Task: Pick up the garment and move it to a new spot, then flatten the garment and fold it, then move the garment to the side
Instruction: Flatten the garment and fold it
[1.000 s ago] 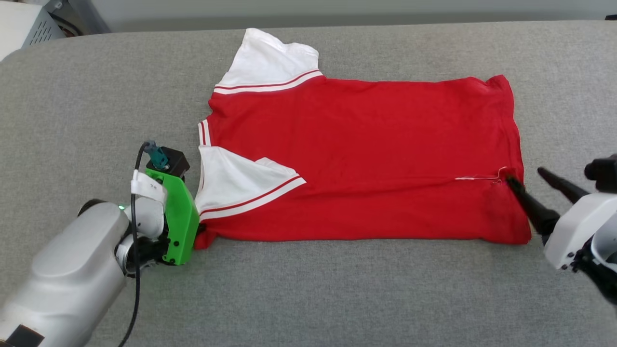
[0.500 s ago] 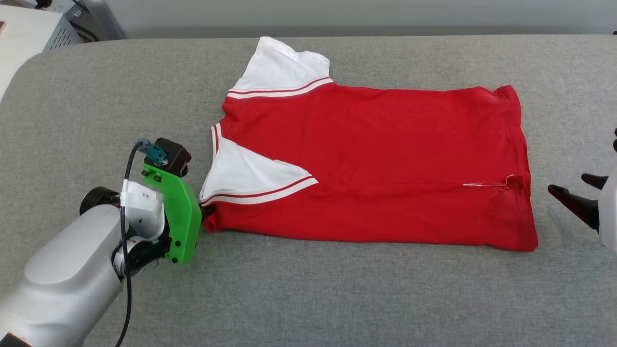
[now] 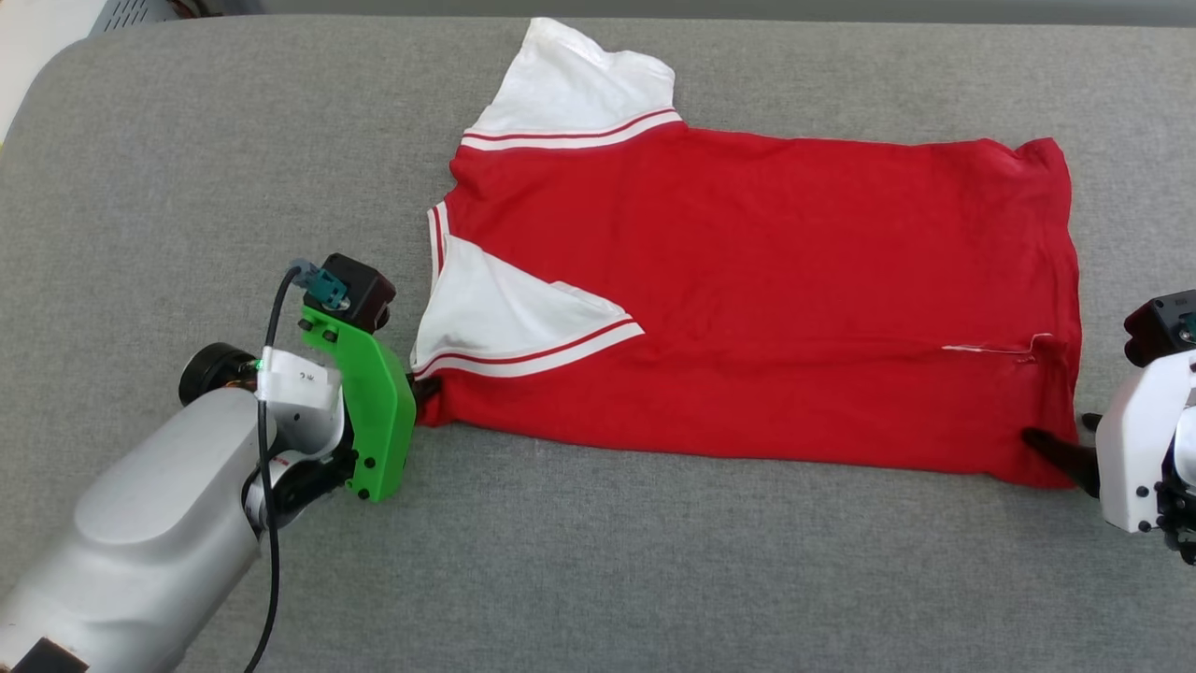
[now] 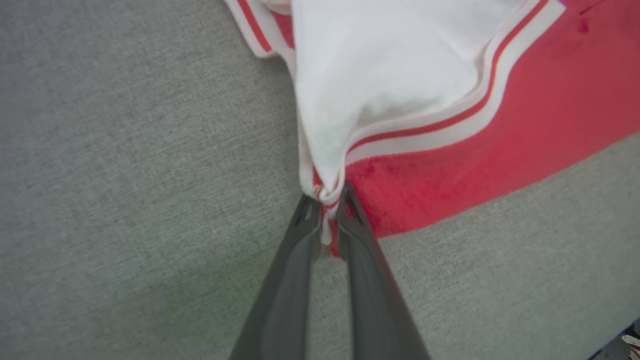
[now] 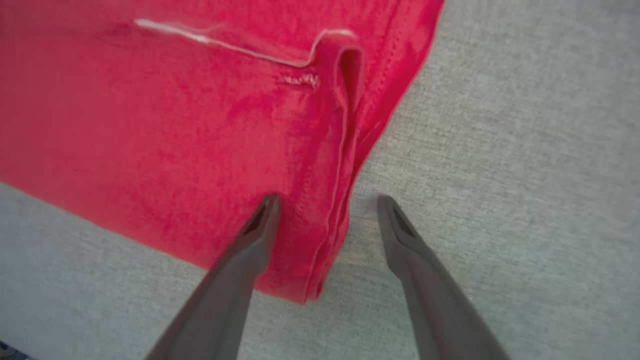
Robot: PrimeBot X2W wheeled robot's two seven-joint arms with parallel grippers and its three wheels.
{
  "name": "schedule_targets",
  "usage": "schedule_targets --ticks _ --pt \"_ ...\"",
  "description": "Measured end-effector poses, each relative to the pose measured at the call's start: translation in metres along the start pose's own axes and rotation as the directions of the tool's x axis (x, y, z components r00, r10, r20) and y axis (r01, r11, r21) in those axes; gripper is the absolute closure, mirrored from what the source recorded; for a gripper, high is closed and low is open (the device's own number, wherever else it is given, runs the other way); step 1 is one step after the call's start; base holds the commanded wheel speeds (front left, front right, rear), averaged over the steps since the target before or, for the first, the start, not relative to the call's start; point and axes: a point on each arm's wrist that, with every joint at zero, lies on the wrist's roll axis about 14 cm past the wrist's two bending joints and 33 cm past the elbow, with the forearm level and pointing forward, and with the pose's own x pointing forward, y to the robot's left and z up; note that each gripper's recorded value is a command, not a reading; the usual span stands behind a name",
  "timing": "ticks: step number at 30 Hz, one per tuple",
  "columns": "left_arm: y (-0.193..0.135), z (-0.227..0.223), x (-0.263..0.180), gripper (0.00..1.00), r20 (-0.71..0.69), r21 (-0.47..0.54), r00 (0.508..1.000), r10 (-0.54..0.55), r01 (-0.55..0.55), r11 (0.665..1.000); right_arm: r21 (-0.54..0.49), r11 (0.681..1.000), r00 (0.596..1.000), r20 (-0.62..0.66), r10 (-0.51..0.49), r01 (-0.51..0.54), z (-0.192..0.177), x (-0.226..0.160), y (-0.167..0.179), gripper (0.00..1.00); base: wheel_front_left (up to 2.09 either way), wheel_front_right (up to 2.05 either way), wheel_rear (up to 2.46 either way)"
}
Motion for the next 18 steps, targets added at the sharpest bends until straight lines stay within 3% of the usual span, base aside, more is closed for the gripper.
schedule_targets --ticks 5,6,7,8,18 --pt "0.004 -0.005 0.004 1.0 0.0 -0.02 1.0 0.006 -0.006 1.0 0.02 0.999 1.0 0.004 0.028 -0.028 -0.005 0.011 0.005 0.0 0.0 0.0 0.0" --pt "0.004 -0.005 0.004 1.0 0.003 -0.02 1.0 0.007 -0.007 1.0 0.026 0.999 0.999 0.012 0.031 -0.031 -0.005 0.011 0.006 0.66 0.0 0.0 0.0" --pt "0.004 -0.005 0.004 1.0 0.002 -0.02 1.0 0.009 -0.009 1.0 0.028 0.999 0.999 0.029 0.034 -0.035 -0.003 0.011 0.006 0.96 0.0 0.0 0.0" --pt "0.005 -0.005 0.004 1.0 0.005 -0.021 1.0 0.011 -0.011 1.0 0.028 0.999 0.998 0.05 0.034 -0.035 -0.001 0.01 0.007 1.0 0.0 0.0 0.0" --pt "-0.003 0.002 -0.022 1.0 0.077 -0.044 0.997 0.004 -0.001 0.999 -0.02 0.998 0.955 0.29 0.063 -0.059 0.038 -0.03 0.019 1.0 0.0 0.0 0.0"
